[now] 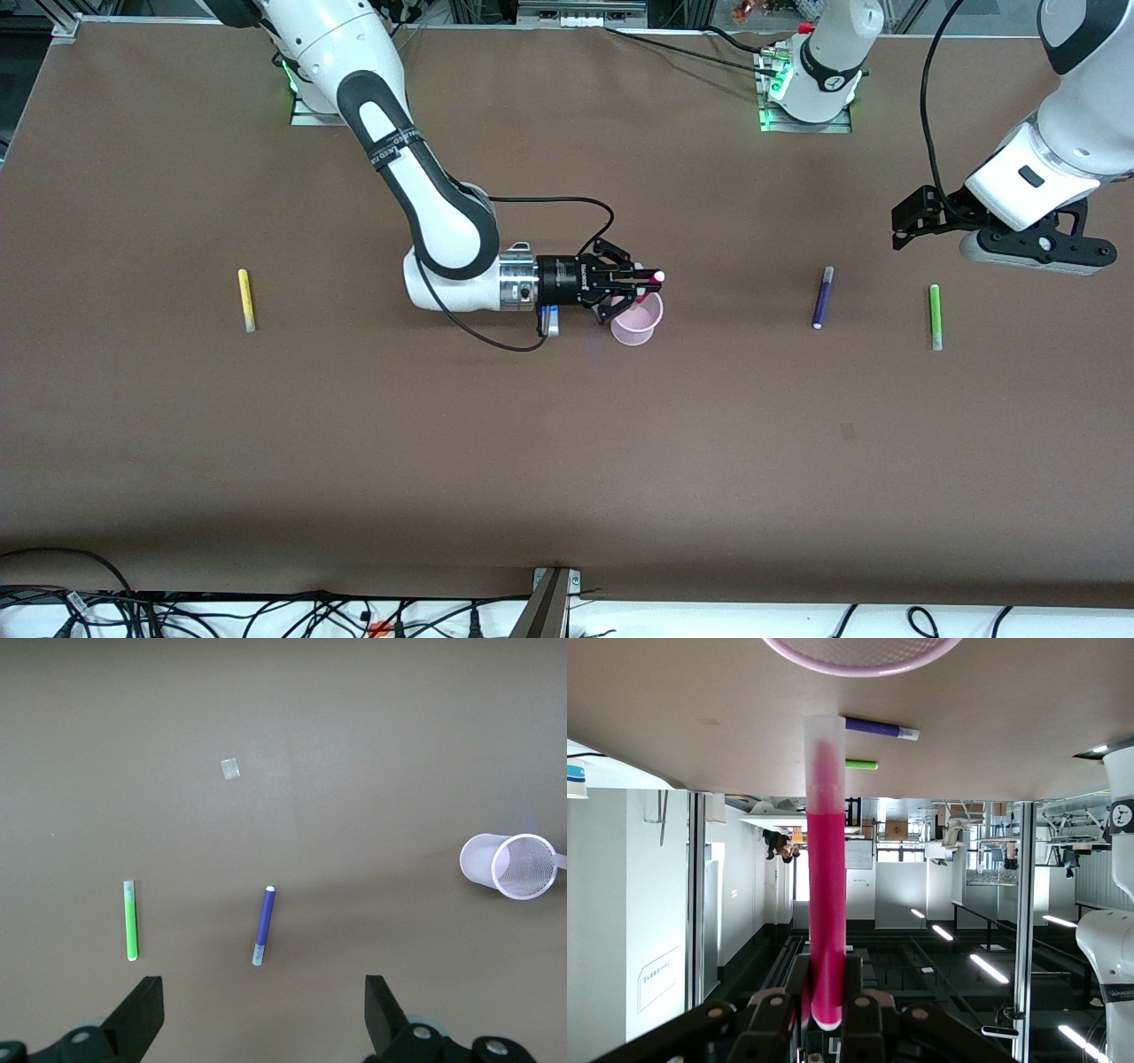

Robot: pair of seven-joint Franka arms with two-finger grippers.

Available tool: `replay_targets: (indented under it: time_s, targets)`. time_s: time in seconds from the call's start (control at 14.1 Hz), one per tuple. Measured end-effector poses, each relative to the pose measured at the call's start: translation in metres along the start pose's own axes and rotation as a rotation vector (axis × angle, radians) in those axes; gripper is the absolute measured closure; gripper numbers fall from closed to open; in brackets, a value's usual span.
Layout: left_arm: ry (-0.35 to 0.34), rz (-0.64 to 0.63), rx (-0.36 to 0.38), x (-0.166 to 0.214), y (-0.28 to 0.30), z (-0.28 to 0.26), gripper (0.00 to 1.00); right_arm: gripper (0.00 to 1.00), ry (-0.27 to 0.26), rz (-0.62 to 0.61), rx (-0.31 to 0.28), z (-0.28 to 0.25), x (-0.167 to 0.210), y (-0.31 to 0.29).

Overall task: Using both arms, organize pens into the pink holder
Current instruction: 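Drop the marker into the cup while the left gripper reaches the pen, then grasp the blue pen with the left gripper while the right gripper withdraws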

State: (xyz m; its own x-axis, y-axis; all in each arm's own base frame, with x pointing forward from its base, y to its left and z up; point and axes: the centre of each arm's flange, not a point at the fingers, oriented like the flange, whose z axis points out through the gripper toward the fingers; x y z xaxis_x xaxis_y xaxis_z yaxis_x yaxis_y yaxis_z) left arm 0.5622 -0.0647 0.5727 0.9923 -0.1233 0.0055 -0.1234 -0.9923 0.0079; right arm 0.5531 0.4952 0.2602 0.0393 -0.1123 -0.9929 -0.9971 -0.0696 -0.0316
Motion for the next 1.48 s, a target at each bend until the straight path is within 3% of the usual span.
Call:
replay_targets:
  time_s: [0.42, 0.78, 0.85, 0.99, 1.2, 1.34, 1.48]
  targets:
    - [-0.017, 0.0, 0.0, -0.001, 0.0, 0.003, 0.0, 0.82, 0.031, -0.028, -0.009, 0.011, 0.034, 0.012]
    - [-0.198, -0.024, -0.01, 0.017, -0.024, 0.083, 0.0, 0.82, 0.056, -0.057, -0.012, 0.009, 0.065, 0.015]
    - [-0.242, -0.02, -0.007, 0.022, -0.025, 0.109, 0.0, 0.78, 0.058, -0.063, -0.013, 0.009, 0.069, 0.015]
    - [-0.306, -0.01, -0.005, 0.033, -0.023, 0.159, 0.0, 0.59, 0.062, -0.076, -0.012, 0.008, 0.072, 0.015]
    - [-0.266, -0.002, -0.004, 0.042, -0.021, 0.231, 0.0, 0.28, 0.061, -0.103, -0.004, 0.004, 0.063, 0.006]
    - [-0.238, 0.005, -0.004, 0.03, -0.018, 0.266, 0.0, 0.07, 0.091, -0.165, -0.018, -0.006, 0.048, -0.008]
    - [-0.257, 0.02, 0.003, 0.015, -0.014, 0.288, 0.0, 0.01, 0.162, -0.262, -0.064, -0.023, 0.027, -0.022]
